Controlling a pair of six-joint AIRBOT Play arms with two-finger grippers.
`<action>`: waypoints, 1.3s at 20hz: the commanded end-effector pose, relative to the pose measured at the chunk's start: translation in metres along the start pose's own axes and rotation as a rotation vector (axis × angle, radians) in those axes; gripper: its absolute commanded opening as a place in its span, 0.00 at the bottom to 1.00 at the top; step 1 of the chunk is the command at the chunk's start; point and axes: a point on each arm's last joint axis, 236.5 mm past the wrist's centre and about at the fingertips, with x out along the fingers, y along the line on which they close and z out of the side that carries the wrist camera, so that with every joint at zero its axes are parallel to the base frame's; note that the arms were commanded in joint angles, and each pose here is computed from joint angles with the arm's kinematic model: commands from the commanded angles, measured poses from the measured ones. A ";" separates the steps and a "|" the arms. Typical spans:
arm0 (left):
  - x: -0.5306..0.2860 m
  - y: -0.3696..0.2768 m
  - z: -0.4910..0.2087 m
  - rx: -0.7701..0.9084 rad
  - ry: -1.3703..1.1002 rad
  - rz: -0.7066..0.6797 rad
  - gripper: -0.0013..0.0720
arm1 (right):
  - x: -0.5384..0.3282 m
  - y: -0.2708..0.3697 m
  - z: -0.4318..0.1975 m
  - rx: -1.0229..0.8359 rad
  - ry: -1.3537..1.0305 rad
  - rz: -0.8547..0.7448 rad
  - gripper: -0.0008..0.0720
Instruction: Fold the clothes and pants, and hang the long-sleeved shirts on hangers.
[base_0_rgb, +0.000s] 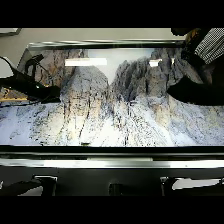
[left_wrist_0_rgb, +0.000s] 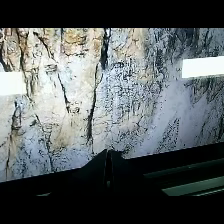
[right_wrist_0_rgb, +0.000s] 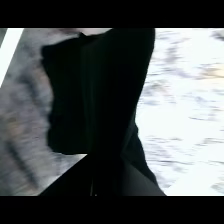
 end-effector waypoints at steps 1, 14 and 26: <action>0.000 0.000 0.000 -0.001 0.000 0.001 0.04 | -0.035 -0.105 0.010 0.063 -0.024 -0.315 0.04; 0.000 0.000 0.000 0.000 0.000 0.001 0.04 | -0.059 -0.252 -0.134 0.146 0.215 -0.763 0.05; 0.000 0.000 0.000 0.000 0.000 0.001 0.04 | -0.080 -0.281 -0.143 0.084 0.256 -0.909 0.48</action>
